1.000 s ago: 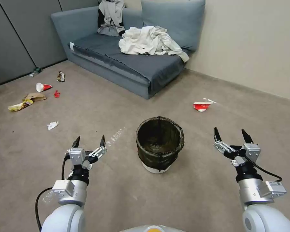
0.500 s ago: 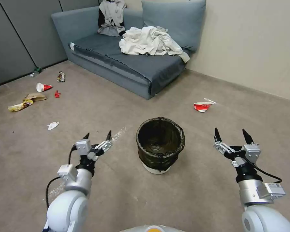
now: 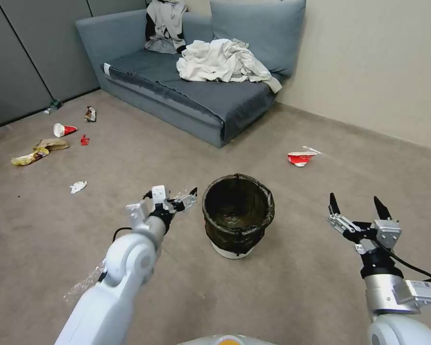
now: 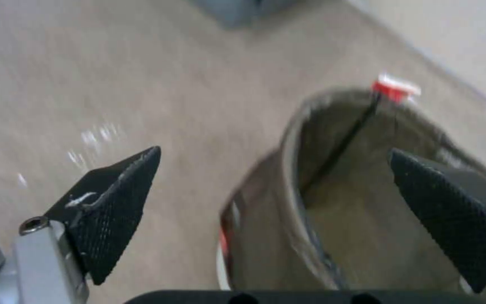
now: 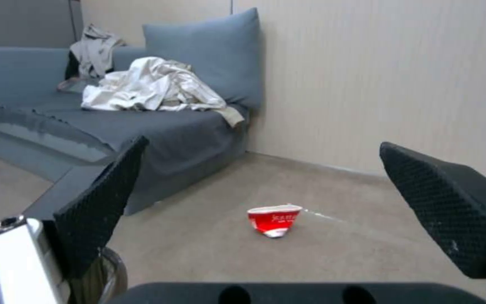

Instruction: Pick up the trash can from the floor.

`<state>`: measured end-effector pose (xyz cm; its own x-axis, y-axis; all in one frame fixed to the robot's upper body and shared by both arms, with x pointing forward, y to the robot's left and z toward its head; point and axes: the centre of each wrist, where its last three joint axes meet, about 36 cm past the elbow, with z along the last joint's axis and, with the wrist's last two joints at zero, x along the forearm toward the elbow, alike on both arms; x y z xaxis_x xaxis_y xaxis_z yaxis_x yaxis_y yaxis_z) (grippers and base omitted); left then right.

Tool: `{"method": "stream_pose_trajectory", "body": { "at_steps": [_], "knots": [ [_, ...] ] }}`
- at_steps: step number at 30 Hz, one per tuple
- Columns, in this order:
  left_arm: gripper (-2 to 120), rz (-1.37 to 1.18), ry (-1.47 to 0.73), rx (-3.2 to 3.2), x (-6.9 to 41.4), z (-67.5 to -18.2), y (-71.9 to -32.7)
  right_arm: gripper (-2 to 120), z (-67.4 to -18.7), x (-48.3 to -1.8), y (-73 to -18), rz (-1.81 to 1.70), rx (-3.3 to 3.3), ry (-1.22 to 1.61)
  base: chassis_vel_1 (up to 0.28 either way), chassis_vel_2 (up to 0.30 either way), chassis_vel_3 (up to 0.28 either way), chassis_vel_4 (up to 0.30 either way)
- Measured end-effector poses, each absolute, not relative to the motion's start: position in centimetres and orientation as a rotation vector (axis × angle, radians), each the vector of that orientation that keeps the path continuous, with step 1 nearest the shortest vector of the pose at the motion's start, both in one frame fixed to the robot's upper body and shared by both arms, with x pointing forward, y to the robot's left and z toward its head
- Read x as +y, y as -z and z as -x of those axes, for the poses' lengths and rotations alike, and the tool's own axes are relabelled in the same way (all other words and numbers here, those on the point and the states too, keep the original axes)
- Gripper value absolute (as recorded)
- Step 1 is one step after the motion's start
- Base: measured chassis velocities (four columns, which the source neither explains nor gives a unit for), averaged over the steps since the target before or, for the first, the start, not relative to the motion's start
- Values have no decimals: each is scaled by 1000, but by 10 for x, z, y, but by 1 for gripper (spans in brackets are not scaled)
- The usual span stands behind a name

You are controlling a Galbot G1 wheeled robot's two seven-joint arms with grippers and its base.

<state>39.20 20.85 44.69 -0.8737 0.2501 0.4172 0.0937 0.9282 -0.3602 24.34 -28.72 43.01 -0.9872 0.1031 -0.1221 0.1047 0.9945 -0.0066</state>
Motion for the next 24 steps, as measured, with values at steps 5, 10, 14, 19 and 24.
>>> {"method": "stream_pose_trajectory", "body": {
  "at_steps": [5,10,14,19,24],
  "knots": [
    [100,260,-436,-2465,193,-427,-437,100,-239,-286,-431,-208,3014,16,0,0,0,0],
    [100,253,-409,-2420,186,-444,-428,100,-238,-285,-431,-224,3012,11,0,0,0,0],
    [100,257,-414,-2378,180,-453,-421,100,-238,-286,-431,-231,3010,12,0,0,0,0],
    [100,250,-432,-2314,172,-464,-413,100,-238,-287,-433,-241,3005,17,0,0,0,0],
    [100,232,-431,-2277,168,-472,-408,100,-237,-288,-433,-247,3004,17,0,0,0,0]
  ]
}}
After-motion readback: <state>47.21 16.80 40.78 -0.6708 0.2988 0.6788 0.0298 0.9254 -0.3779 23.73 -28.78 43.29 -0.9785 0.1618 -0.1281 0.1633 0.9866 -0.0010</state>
